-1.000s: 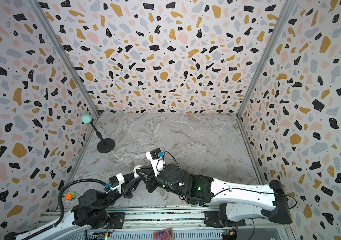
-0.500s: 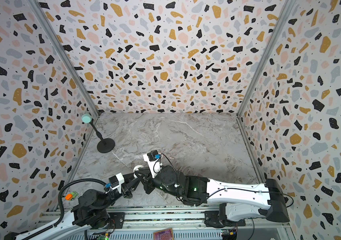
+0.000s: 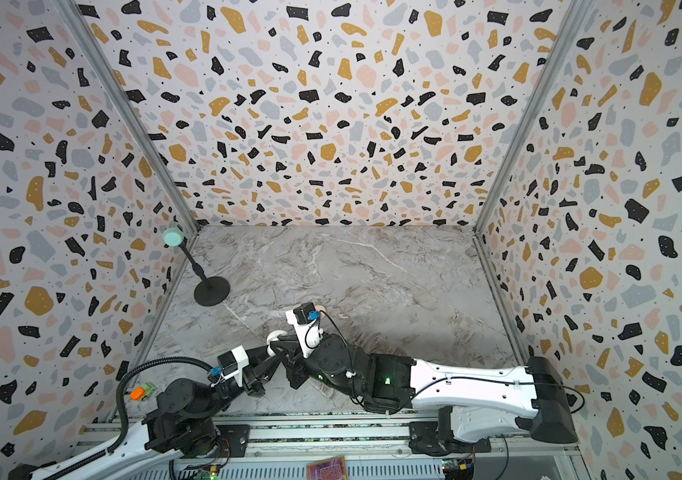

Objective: Insert the wireless bluetooth earbuds into the charging case
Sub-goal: 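Lower the white earbud into the empty slot of the case in the left gripper, then press the white earbud down into the case with the right gripper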

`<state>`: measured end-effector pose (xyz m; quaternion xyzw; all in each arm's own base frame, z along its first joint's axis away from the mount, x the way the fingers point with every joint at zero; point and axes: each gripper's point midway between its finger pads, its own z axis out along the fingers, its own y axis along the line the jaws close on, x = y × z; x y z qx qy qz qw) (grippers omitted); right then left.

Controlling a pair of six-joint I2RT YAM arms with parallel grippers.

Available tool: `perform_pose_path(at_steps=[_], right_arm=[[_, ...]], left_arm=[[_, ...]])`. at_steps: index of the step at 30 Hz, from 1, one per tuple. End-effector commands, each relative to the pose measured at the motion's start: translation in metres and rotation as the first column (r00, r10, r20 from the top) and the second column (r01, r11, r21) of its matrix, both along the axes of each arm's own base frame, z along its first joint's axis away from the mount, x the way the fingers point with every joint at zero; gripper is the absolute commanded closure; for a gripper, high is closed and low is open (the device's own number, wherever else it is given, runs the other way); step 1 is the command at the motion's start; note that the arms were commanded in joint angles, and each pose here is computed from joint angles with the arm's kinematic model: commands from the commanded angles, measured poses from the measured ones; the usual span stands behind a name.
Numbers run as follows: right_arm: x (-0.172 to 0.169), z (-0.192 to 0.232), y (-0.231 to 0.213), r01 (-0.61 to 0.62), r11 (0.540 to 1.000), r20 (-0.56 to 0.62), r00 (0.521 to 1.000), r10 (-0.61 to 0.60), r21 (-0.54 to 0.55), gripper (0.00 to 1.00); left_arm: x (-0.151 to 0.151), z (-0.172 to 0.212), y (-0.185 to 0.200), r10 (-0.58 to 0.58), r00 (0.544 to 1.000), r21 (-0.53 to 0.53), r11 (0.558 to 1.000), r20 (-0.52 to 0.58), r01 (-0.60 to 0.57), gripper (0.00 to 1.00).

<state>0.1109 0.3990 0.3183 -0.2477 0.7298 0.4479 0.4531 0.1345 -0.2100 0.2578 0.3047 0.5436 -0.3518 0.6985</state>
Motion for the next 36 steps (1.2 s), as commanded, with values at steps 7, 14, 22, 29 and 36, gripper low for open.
perform_pose_path(at_steps=[7, 14, 22, 29, 36], right_arm=[[0.004, 0.010, -0.002, 0.030, 0.999, 0.029, 0.999, -0.030, 0.028, 0.94], [0.004, 0.005, 0.001, 0.030, 0.999, 0.028, 0.999, -0.030, 0.017, 0.95], [0.004, 0.002, 0.004, 0.028, 1.000, 0.023, 0.999, -0.028, 0.012, 0.95], [0.006, -0.004, 0.001, 0.045, 0.999, 0.025, 0.999, -0.045, 0.001, 0.96], [0.004, -0.009, 0.002, 0.035, 0.999, 0.018, 0.999, -0.034, -0.007, 0.96]], left_arm=[[-0.001, 0.016, 0.005, 0.006, 1.000, -0.062, 0.998, 0.022, -0.004, 1.00], [-0.001, 0.016, 0.005, 0.005, 1.000, -0.059, 0.998, 0.025, -0.004, 1.00], [-0.001, 0.016, 0.006, 0.006, 1.000, -0.060, 0.998, 0.026, -0.004, 1.00], [-0.001, 0.017, 0.006, 0.009, 1.000, -0.063, 0.998, 0.028, -0.007, 1.00], [-0.001, 0.017, 0.007, 0.012, 1.000, -0.066, 0.998, 0.029, -0.010, 1.00]])
